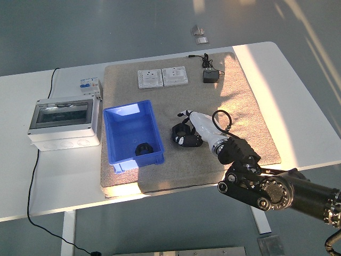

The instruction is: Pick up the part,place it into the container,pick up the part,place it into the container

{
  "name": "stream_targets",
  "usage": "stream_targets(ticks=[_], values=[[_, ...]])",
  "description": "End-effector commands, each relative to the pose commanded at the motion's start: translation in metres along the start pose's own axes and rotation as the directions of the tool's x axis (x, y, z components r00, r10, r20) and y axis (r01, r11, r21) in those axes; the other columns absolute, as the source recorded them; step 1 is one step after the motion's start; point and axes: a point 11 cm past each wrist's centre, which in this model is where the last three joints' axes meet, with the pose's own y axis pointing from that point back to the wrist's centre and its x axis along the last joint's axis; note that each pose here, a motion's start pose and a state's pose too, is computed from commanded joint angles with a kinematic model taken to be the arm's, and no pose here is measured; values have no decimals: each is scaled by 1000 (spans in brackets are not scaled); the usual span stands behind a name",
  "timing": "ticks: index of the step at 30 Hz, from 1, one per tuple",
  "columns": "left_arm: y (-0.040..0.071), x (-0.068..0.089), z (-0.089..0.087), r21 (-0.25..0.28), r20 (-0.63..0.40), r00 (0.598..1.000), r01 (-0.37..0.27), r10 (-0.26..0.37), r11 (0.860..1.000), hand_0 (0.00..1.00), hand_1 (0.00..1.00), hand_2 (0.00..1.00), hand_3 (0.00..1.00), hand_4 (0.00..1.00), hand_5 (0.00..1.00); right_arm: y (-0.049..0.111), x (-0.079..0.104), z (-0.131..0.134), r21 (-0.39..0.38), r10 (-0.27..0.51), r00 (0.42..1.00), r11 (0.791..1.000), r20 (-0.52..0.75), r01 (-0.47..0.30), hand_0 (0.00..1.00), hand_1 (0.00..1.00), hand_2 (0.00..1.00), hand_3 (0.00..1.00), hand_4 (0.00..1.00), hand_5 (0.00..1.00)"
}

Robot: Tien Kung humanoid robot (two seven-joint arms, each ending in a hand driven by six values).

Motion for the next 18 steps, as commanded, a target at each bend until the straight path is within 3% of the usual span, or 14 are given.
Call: stream_targets(ticks=[8,10,11,16,17,18], values=[[0,0,1,-2,1,1000,0,0,1000,676,662,688,609,671,588,2,-10,1,-55,-106,985,994,-136,99,830,446,723,800,782,281],[0,0,1,-2,0,1000,0,0,1000,676,662,688,609,671,588,2,-9,-1,-55,-109,980,993,-168,101,830,446,723,800,782,281],[0,0,1,-2,1,1000,0,0,1000,675,662,687,608,663,596,2,-8,-2,-54,-108,978,994,-176,100,891,495,785,881,820,293],[0,0,1,-4,0,1000,0,0,1000,675,662,687,608,663,596,3,-3,-8,-27,-62,975,998,-215,58,891,495,785,881,820,293],[0,0,1,-4,0,1000,0,0,1000,675,662,687,608,655,608,3,-2,-9,-20,-52,975,999,-216,48,858,465,685,869,684,148],[0,0,1,-4,0,1000,0,0,1000,675,662,687,608,655,608,3,-2,-10,-13,-43,975,999,-217,42,858,465,685,869,684,148]])
